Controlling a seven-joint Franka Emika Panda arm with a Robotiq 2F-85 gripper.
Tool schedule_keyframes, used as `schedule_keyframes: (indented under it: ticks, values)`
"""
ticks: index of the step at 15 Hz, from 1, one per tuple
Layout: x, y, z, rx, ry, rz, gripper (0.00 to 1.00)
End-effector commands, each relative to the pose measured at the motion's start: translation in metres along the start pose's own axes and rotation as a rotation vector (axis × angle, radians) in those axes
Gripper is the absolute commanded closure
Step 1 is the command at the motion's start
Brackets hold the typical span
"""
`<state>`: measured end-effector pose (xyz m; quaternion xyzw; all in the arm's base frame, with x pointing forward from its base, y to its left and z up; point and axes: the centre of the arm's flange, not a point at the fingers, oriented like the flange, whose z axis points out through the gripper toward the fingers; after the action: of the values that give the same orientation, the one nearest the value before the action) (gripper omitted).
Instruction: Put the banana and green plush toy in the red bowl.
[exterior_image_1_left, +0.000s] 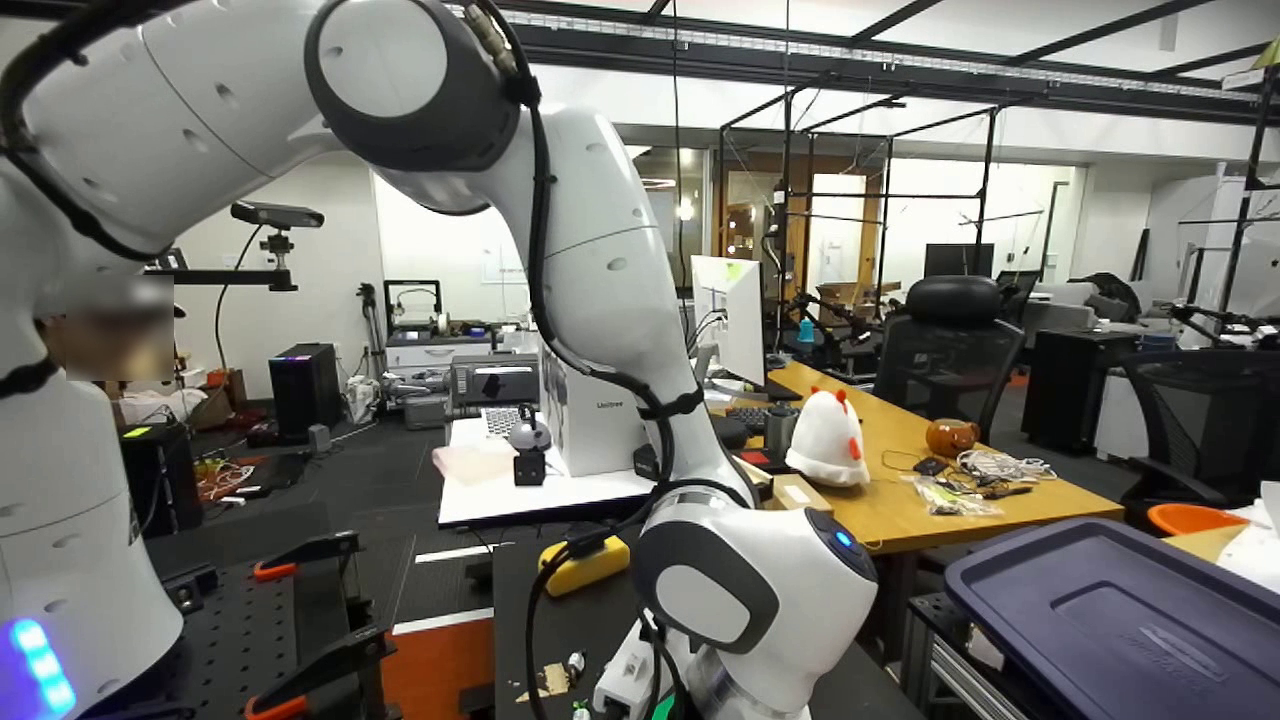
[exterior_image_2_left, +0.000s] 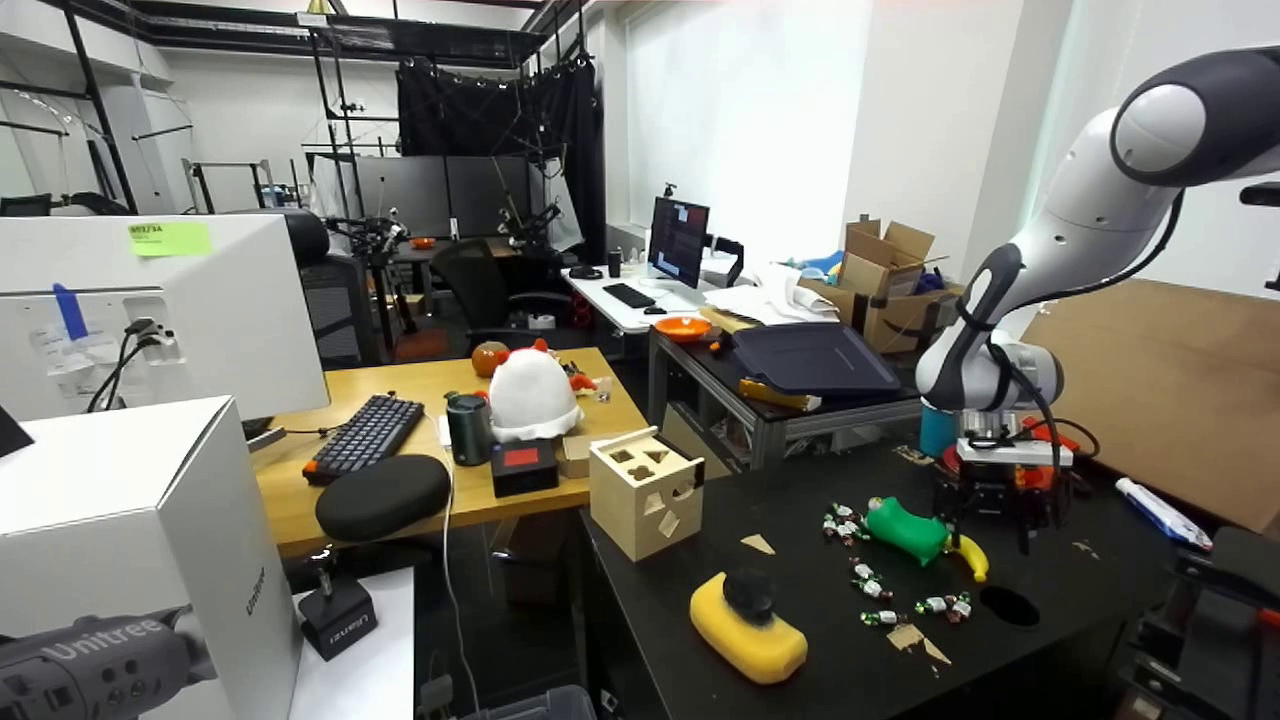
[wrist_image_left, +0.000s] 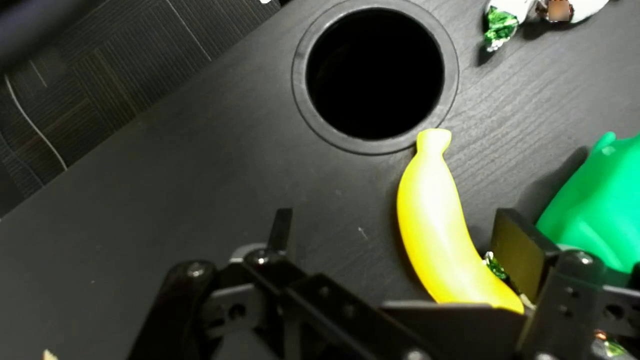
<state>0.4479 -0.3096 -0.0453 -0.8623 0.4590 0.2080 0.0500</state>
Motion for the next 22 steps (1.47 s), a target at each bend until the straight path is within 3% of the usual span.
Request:
schedule_keyframes:
  ticks: [1,3,11,22]
  values:
    - [-0.005,0.002,0.0,-0.024,0.031,-0.001,0.25]
    - [-0.005,0.002,0.001,-0.023,0.031,0.001,0.32]
    - [-0.01,0.002,-0.001,0.003,-0.001,0.004,0.95]
    - [-0.02,-0.017,-0.001,0.054,-0.06,-0.011,0.94]
